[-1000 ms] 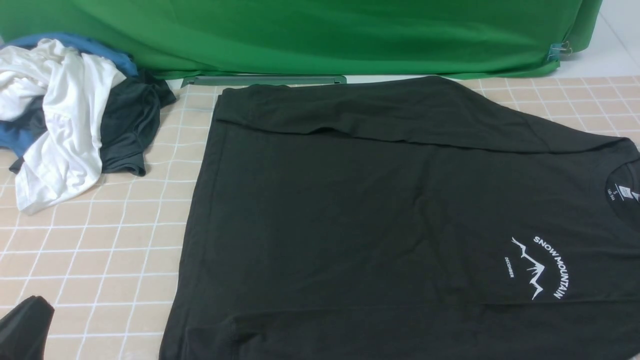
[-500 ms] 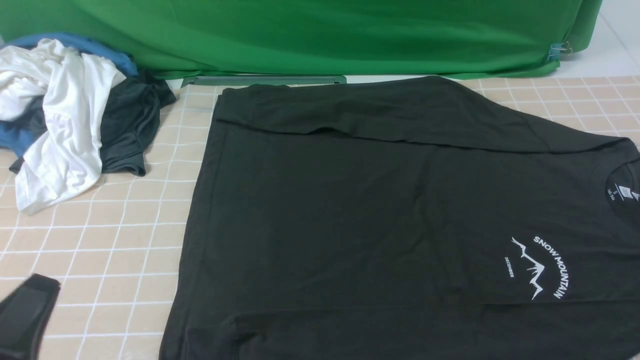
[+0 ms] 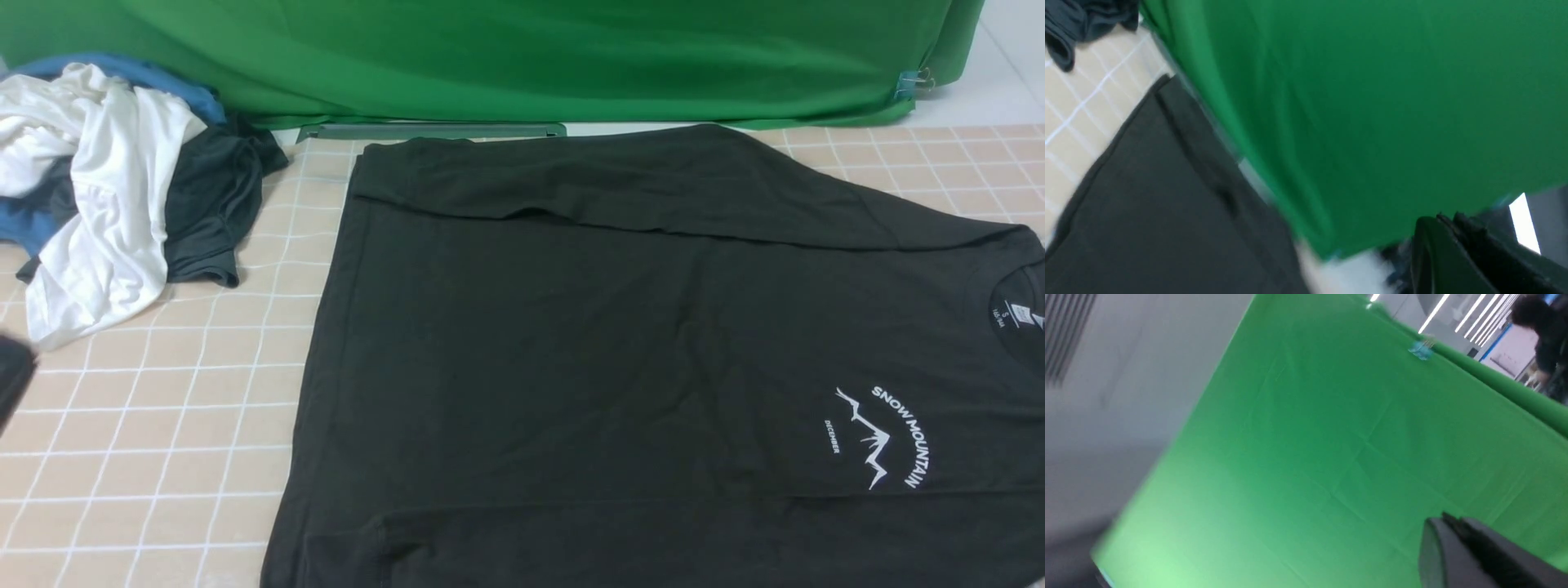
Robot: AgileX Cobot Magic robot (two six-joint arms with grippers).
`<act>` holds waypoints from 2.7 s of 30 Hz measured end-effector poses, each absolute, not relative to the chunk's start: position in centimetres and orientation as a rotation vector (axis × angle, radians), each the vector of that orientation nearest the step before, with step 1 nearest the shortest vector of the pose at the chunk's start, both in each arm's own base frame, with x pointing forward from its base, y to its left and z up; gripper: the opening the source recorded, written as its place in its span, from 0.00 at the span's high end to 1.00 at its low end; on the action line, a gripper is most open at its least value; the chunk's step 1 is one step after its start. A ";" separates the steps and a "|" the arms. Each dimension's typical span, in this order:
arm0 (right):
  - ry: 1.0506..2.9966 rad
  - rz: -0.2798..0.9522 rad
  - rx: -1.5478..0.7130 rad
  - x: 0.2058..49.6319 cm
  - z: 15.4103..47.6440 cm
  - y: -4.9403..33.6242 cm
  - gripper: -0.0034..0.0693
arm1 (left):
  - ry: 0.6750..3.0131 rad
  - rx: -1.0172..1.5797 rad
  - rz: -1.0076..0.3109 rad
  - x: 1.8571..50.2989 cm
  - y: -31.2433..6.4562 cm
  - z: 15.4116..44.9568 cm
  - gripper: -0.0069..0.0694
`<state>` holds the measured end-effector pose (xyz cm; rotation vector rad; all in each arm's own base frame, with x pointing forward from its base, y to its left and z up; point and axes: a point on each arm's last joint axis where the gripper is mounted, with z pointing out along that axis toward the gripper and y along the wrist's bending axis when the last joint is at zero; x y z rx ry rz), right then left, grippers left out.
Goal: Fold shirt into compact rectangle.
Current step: 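Grasp the left edge of the dark T-shirt lying flat on the table, then fold the left side of the black T-shirt inward over its body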
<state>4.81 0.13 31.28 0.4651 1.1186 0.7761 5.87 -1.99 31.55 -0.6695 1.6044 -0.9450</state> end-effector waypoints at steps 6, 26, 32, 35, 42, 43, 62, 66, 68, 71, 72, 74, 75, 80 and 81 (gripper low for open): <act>1.791 0.206 0.053 5.7 38.2 0.8 0.91 | 2.458 -0.379 -0.595 12.7 -3.2 31.0 0.89; 2.496 0.143 -0.144 11.3 35.6 2.0 0.90 | 3.027 -0.130 -0.429 21.2 -8.6 19.7 0.54; 2.500 0.144 -0.143 11.6 35.5 2.0 0.90 | 3.003 -0.159 -0.342 23.0 -8.7 17.5 0.35; 2.499 0.139 -0.159 11.6 35.5 2.0 0.90 | 3.018 -0.152 -0.325 23.5 -8.8 16.4 0.29; 2.494 0.137 -0.167 11.7 35.5 2.0 0.89 | 3.025 -0.114 -0.321 23.8 -8.9 16.3 0.27; 2.494 0.136 -0.168 11.7 35.5 2.0 0.88 | 3.026 -0.112 -0.320 23.8 -8.9 16.3 0.28; 2.417 0.126 -0.191 12.2 36.0 2.1 0.85 | 3.032 -0.126 -0.353 23.9 -9.1 16.0 0.88; 2.417 0.126 -0.191 12.2 36.0 2.1 0.84 | 3.067 -0.112 -0.355 23.7 -9.2 16.1 0.89; 2.413 0.126 -0.191 12.2 36.0 2.1 0.84 | 3.098 -0.058 -0.351 23.9 -9.3 16.6 0.89; 2.405 0.127 -0.190 12.3 36.0 2.1 0.84 | 3.104 -0.011 -0.356 24.6 -9.6 17.7 0.89; 2.401 0.127 -0.189 12.3 36.1 2.1 0.84 | 3.081 0.005 -0.368 25.4 -9.9 18.7 0.89; 2.401 0.127 -0.189 12.3 36.1 2.1 0.84 | 3.050 0.012 -0.383 26.2 -10.1 19.8 0.89; 2.401 0.127 -0.189 12.3 36.1 2.1 0.84 | 3.034 0.013 -0.390 26.6 -10.3 20.4 0.89; 2.400 0.126 -0.191 12.3 36.1 2.1 0.83 | 2.939 0.058 -0.347 28.9 -10.5 24.0 0.89; 2.400 0.124 -0.195 12.3 36.1 2.1 0.83 | 2.878 0.048 -0.308 30.0 -10.5 25.9 0.89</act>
